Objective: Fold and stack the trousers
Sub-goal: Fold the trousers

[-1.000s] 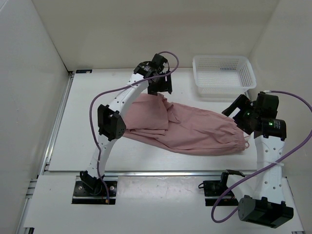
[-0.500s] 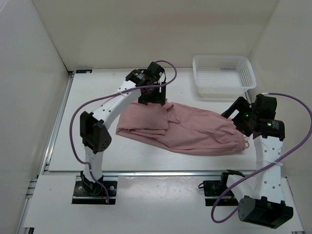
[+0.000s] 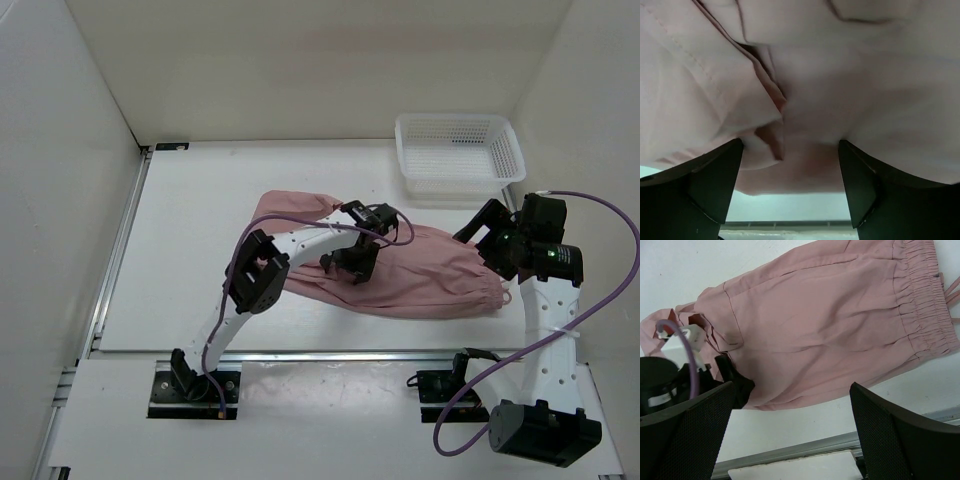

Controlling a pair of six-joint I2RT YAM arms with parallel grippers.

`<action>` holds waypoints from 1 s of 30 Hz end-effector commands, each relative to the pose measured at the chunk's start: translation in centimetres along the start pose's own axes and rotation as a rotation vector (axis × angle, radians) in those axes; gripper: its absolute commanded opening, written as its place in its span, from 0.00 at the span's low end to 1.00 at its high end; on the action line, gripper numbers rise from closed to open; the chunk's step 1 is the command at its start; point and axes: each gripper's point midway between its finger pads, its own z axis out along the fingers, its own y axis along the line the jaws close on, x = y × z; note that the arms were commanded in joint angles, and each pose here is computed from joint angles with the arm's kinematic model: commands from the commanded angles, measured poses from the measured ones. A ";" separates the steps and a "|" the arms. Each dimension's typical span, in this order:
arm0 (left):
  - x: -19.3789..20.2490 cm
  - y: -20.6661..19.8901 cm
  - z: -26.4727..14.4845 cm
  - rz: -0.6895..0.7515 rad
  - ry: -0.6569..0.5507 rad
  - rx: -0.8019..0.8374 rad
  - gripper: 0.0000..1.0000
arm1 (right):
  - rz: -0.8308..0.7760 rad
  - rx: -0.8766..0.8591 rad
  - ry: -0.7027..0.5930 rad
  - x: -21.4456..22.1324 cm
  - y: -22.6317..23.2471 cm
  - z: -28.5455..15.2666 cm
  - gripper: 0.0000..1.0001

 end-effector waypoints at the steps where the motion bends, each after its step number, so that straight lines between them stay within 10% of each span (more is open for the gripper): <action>1: -2.1 2.2 -1.9 -0.045 -0.086 -0.062 0.88 | -0.032 -0.023 -0.040 -1.1 0.7 -0.4 0.99; 13: -2.5 4.4 -1.8 -0.057 -0.126 -0.181 0.69 | -0.031 -0.027 -0.028 -0.7 0.6 -0.2 0.99; 18: -3.7 3.9 -2.5 -0.058 -0.157 -0.162 0.79 | -0.032 -0.031 -0.036 -1.0 0.8 -0.4 0.99; 22: -3.2 2.7 -3.2 -0.036 -0.118 -0.086 0.52 | -0.032 -0.039 -0.031 -0.9 1.0 -0.4 0.99; 30: -5.2 2.5 -7.5 -0.079 -0.205 0.006 0.80 | -0.032 -0.039 -0.030 -0.9 1.0 -0.6 0.99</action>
